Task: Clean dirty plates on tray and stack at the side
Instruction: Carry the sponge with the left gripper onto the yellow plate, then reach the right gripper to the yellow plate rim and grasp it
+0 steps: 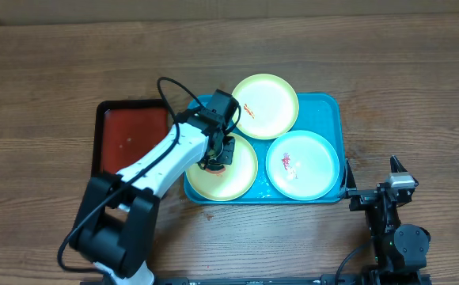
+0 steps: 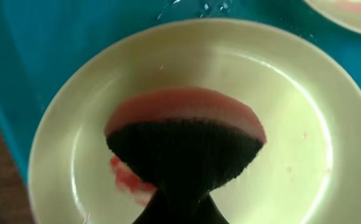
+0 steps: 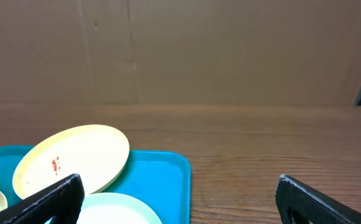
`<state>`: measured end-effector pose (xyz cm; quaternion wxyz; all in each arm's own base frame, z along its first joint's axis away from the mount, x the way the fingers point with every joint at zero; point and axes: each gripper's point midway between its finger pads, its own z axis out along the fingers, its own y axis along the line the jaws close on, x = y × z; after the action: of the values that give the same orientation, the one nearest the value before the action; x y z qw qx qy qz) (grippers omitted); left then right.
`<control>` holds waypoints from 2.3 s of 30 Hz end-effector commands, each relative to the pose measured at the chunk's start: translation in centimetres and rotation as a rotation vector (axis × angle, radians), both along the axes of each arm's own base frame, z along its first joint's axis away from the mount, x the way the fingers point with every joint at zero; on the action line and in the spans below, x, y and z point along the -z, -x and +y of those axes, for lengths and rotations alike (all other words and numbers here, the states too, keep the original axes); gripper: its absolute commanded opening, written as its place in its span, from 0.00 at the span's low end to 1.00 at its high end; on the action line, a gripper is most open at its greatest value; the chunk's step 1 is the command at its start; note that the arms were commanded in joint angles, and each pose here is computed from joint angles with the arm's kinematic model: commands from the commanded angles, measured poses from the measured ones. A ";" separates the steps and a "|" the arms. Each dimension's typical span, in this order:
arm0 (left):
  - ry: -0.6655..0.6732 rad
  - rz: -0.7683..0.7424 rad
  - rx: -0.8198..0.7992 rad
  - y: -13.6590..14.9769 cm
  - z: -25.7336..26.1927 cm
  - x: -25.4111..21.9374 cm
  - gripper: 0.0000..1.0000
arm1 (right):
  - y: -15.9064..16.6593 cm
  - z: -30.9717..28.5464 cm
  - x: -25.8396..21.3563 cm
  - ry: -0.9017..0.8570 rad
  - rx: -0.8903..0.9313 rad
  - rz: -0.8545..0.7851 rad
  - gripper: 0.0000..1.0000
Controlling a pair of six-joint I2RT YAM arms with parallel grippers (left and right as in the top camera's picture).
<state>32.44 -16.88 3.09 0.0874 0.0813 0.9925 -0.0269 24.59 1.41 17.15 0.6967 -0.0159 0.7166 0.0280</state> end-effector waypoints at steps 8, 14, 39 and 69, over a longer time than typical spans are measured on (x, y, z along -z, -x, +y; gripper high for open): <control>-0.023 0.024 0.174 -0.2 -0.4 2.6 0.04 | 0.0 -0.1 0.2 0.000 0.003 -0.004 1.00; 0.056 0.099 0.188 1.3 -1.5 1.3 0.04 | 0.3 2.1 -1.8 -0.069 -0.130 -0.076 1.00; 0.112 0.103 -0.047 -0.7 0.8 -1.2 0.04 | -3.3 11.2 -16.6 -0.397 -0.675 0.610 1.00; 0.100 0.110 -0.047 -0.5 1.0 -1.1 0.04 | -8.1 22.5 10.0 0.215 -0.669 1.304 0.43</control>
<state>32.87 -15.71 3.33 0.0279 0.0552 0.9955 -0.0717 32.31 22.98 6.96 0.0725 -0.2471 0.9537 0.1557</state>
